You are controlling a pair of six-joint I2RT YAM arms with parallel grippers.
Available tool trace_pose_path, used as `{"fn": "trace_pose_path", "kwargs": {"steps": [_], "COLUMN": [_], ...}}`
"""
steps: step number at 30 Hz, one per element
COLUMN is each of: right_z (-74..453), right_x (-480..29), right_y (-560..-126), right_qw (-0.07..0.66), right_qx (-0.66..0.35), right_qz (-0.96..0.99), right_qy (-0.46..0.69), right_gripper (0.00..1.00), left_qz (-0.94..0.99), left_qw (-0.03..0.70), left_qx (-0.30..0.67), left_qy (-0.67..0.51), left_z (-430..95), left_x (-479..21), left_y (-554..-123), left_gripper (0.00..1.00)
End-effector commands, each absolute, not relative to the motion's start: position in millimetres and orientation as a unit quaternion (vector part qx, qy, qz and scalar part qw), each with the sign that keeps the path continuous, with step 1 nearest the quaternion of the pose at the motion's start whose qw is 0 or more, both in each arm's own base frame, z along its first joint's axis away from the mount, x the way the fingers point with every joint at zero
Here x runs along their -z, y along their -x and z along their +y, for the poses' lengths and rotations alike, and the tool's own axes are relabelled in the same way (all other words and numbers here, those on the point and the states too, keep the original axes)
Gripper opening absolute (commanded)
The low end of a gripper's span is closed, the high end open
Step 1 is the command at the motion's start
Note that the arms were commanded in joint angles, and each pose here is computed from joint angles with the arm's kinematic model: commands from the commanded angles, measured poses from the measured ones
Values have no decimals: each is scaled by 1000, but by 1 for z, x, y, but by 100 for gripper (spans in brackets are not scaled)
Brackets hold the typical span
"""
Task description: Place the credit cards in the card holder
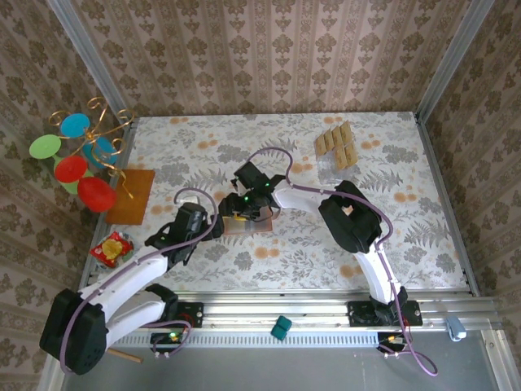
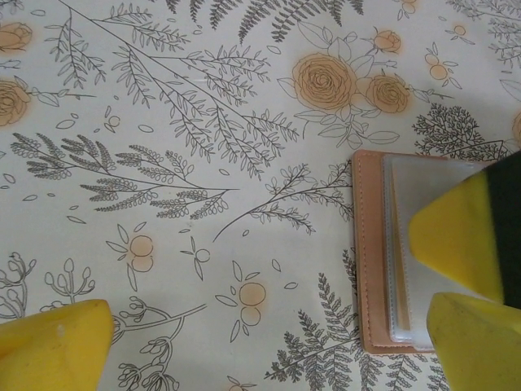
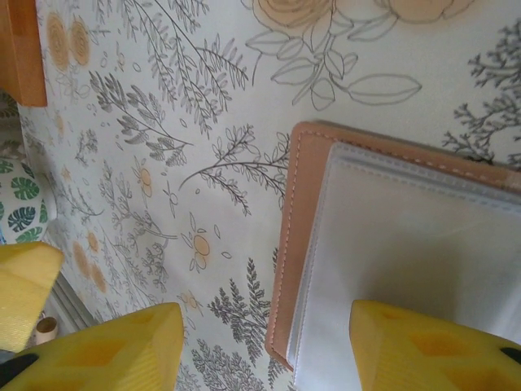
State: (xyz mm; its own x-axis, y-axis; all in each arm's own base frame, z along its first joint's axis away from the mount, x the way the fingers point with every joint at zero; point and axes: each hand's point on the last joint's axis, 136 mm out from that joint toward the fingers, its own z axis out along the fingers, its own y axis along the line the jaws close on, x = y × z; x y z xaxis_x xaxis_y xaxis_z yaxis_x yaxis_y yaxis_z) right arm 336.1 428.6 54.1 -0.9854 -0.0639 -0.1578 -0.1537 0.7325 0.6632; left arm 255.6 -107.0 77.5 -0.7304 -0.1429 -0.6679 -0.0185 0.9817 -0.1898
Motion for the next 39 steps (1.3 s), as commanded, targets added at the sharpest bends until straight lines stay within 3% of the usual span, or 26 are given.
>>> {"fn": "trace_pose_path", "kwargs": {"steps": [1, 12, 25, 28, 36, 39], "right_z": [422, 365, 194, 199, 276, 273], "right_x": [-93, -144, -186, -186, -136, -129], "right_y": [-352, -390, -431, -423, -379, -383], "right_qw": [94, 151, 247, 244, 197, 197], "right_qx": [-369, -362, -169, -181, -194, -174], "right_qz": [923, 919, 954, 953, 957, 960], "right_qy": [55, 31, 6, 15, 92, 95], "right_gripper": [58, 58, 56, 54, 46, 46], "left_qz": [923, 930, 937, 939, 946, 949], "left_qw": [371, 355, 337, 334, 318, 312], "left_qx": [91, 95, 88, 82, 45, 36], "left_qy": [33, 7, -25, -27, -43, -40], "left_z": [-111, -133, -150, -148, -147, -145], "left_x": [-81, -75, -63, -58, -47, -42], "left_y": [-263, -285, -292, -289, -286, -285], "left_gripper": [100, 100, 100, 100, 100, 100]}}
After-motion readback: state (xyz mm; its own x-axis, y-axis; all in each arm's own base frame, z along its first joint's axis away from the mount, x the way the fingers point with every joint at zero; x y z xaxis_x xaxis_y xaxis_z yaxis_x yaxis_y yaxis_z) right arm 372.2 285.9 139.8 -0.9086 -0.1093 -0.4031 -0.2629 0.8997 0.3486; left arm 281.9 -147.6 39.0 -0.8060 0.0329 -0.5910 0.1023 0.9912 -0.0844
